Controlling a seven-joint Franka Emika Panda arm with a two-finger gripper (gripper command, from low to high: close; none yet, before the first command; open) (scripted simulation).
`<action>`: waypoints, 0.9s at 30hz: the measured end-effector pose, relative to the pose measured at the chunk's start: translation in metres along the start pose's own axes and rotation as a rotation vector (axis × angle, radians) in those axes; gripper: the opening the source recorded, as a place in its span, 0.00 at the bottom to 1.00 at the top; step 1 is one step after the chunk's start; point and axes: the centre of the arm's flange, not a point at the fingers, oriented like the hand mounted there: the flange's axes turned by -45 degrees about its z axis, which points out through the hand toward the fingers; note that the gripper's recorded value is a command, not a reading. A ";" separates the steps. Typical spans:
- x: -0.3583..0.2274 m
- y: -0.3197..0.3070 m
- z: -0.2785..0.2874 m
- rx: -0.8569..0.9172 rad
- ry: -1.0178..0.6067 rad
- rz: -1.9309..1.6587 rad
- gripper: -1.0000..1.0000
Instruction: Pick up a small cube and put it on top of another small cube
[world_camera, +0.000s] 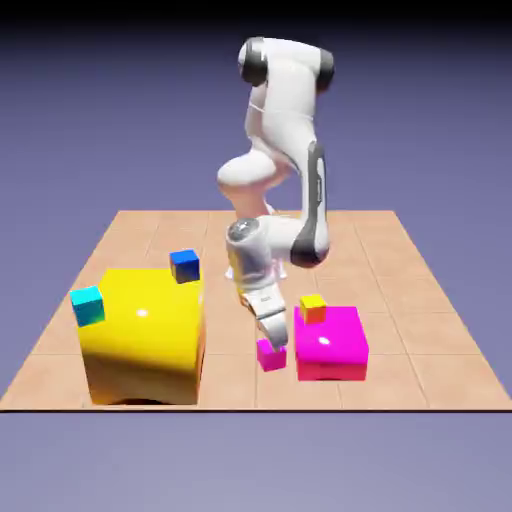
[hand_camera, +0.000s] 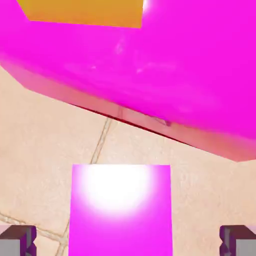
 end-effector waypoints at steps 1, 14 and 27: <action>0.000 0.000 0.006 0.001 0.000 0.000 0.50; 0.000 0.000 0.007 0.001 0.001 0.000 0.00; -0.002 0.039 -0.066 -0.036 -0.009 0.102 0.00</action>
